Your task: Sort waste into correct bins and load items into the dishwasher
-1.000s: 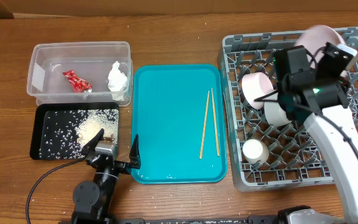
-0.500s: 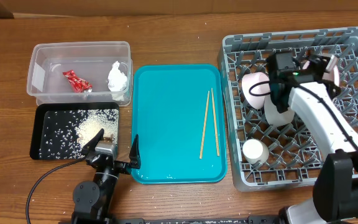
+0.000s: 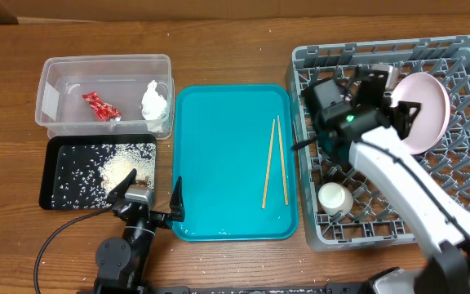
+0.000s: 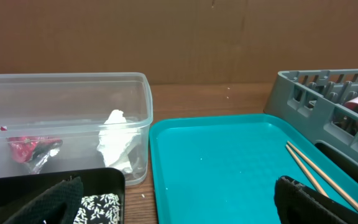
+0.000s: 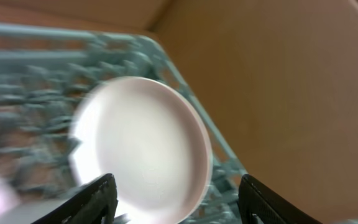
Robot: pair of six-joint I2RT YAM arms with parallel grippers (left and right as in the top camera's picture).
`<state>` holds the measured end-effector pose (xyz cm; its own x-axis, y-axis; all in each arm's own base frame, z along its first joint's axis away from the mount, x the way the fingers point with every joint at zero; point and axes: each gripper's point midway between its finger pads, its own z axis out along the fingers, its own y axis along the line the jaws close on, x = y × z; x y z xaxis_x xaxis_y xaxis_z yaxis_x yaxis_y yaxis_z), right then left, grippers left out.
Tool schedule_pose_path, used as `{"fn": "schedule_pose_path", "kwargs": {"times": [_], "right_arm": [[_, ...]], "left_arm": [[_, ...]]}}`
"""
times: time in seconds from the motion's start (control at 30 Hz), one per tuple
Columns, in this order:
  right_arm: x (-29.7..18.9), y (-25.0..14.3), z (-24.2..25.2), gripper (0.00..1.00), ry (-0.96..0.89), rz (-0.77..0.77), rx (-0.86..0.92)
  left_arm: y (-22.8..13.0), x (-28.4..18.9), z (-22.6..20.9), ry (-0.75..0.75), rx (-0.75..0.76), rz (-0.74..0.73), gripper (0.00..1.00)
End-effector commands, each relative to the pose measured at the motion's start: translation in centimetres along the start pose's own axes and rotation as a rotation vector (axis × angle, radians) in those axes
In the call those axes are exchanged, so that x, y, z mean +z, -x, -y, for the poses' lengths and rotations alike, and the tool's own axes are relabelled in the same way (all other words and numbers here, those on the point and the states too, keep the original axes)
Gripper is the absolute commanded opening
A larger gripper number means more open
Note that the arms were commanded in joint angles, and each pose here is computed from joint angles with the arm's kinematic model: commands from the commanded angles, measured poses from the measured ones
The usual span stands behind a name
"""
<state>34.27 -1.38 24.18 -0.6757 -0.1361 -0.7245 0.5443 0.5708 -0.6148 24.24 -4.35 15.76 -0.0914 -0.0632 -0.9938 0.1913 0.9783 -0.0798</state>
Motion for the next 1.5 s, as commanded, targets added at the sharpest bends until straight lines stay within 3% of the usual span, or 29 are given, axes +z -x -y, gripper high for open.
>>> {"fn": "schedule_pose_path", "kwargs": {"times": [0.0,0.27,0.37,0.43,0.5,0.73,0.9,1.27,1.47], "right_arm": [[-3.9,1.4,-0.8,0.64,0.247,-0.004,0.118],[-18.2,3.7,-4.8,0.7,1.123,-0.03,0.246],[-21.9,4.2,-4.6,0.81,1.328,0.004,0.206],[-23.4,4.1,-4.5,1.0,1.417,-0.004,0.198],[-24.5,3.8,-4.6,1.0,1.481,-0.021,0.184],[-23.3,0.4,-4.4,1.0,1.425,-0.122,0.078],[-22.9,1.4,-1.8,1.0,1.403,0.053,0.018],[-19.6,1.6,8.7,1.0,1.22,0.269,0.21],[-17.6,-0.2,9.5,1.0,1.216,0.349,0.286]], "left_arm": [[0.0,0.0,-0.3,0.01,0.008,0.008,1.0],[0.0,0.0,-0.3,0.01,0.008,0.008,1.0],[0.0,0.0,-0.3,0.01,0.008,0.008,1.0],[0.0,0.0,-0.3,0.01,0.008,0.008,1.0],[0.0,0.0,-0.3,0.01,0.008,0.008,1.0],[0.0,0.0,-0.3,0.011,0.008,0.008,1.0],[0.0,0.0,-0.3,0.01,0.008,0.008,1.0],[0.0,0.0,-0.3,0.01,0.008,0.008,1.0],[0.0,0.0,-0.3,0.01,0.008,0.008,1.0]]}}
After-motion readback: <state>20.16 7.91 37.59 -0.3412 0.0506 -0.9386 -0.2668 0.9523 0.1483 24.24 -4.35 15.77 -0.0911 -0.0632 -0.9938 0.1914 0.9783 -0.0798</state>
